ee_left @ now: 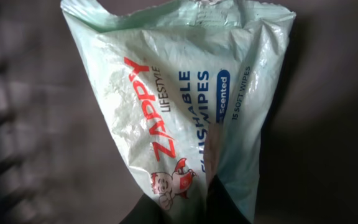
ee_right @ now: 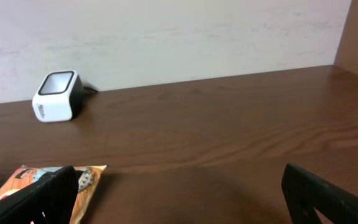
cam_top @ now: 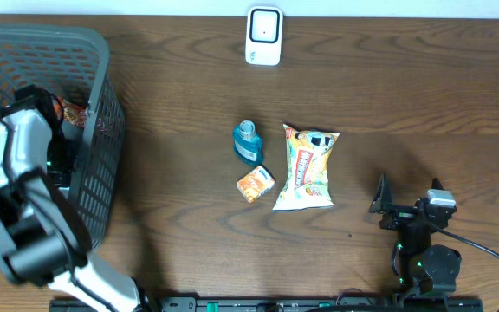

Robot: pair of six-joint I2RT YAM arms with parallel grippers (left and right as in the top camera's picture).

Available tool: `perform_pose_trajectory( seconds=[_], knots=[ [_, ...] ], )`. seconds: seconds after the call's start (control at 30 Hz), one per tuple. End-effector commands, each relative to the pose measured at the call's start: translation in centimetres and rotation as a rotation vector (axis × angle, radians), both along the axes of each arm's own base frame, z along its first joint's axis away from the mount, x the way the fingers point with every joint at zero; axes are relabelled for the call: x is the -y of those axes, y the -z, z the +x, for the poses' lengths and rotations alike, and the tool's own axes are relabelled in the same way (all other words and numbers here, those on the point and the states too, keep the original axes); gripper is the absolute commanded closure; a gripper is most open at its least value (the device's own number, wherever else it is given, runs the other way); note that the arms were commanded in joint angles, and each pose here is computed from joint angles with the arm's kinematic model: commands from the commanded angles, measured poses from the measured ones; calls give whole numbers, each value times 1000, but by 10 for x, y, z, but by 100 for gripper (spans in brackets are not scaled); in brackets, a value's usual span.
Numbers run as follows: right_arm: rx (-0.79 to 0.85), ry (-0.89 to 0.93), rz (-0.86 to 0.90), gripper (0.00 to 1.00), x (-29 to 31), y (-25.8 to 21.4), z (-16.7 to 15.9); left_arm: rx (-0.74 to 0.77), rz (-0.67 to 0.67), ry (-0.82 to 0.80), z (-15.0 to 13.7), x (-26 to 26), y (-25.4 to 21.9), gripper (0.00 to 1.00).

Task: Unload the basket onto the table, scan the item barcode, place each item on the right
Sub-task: 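Lift the green wipes pack out and carry it right of the snack bag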

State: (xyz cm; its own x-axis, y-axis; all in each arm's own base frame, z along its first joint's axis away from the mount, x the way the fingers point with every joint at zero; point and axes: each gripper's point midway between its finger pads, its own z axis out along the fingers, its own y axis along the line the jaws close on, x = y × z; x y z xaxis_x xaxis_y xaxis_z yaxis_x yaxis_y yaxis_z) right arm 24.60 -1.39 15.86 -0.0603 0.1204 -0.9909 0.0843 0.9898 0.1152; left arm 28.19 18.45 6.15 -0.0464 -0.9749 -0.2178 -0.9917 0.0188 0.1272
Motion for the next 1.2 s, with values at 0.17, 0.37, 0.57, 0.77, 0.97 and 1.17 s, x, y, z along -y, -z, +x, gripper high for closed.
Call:
perform_pose_trajectory(
  seconds=[0.17,0.37,0.57,0.77,0.97,1.17],
  knots=[
    [0,-10,-13,1,-3,1,0,530,253,31,-11,7,-185,92],
    [0,-10,-13,1,-2,1,0,1087,294,166,-30,62,-315,92],
    [0,-10,-13,1,-3,1,0,1564,228,450,-51,136,-421,93],
    [0,-10,-13,1,-3,1,0,1756,-3,564,-52,177,-457,93],
    [0,-10,-13,1,-3,1,0,1749,-127,609,-37,194,-454,93],
    [0,-10,-13,1,-3,1,0,1710,-279,694,1,231,-442,93]
  ],
)
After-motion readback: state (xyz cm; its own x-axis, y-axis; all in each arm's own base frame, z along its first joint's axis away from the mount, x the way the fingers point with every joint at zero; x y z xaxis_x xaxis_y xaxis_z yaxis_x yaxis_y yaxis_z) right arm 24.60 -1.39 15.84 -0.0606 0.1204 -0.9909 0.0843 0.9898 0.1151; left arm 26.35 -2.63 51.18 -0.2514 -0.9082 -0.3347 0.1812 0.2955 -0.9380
